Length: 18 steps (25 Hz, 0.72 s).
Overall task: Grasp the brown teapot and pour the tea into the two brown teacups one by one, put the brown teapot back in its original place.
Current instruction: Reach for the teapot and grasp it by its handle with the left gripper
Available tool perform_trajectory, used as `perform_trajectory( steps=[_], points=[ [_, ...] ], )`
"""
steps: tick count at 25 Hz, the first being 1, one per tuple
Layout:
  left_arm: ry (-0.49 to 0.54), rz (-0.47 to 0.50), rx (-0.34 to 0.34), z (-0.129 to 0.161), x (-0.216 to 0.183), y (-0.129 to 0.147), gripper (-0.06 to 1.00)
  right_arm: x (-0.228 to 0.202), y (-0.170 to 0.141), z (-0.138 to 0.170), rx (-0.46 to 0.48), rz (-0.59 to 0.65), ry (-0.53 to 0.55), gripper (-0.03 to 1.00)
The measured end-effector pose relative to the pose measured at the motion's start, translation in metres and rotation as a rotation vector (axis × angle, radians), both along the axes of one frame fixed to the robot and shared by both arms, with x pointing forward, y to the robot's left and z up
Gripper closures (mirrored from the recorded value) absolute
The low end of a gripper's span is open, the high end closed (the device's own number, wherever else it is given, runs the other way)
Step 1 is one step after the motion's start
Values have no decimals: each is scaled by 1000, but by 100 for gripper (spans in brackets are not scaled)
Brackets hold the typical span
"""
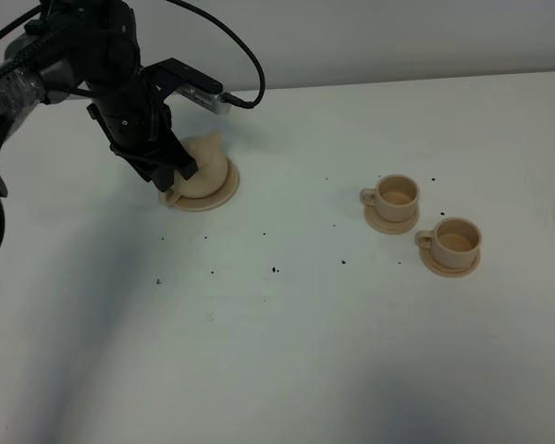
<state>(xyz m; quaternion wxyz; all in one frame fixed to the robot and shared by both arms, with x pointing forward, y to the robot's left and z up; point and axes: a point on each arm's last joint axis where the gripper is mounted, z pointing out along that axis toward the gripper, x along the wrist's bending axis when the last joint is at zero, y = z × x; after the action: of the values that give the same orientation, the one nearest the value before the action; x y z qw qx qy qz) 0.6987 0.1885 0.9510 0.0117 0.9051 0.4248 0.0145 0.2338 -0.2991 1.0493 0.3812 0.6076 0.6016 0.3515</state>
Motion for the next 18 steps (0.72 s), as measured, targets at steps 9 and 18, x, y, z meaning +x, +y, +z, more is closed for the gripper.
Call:
perform_trajectory(
  steps=[9,18],
  points=[
    [30,-2,7,-14,1,0,64,0,0,0,0,0,0,72],
    [16,-4,10,-14,2,0,64,0,0,0,0,0,0,72]
  ],
)
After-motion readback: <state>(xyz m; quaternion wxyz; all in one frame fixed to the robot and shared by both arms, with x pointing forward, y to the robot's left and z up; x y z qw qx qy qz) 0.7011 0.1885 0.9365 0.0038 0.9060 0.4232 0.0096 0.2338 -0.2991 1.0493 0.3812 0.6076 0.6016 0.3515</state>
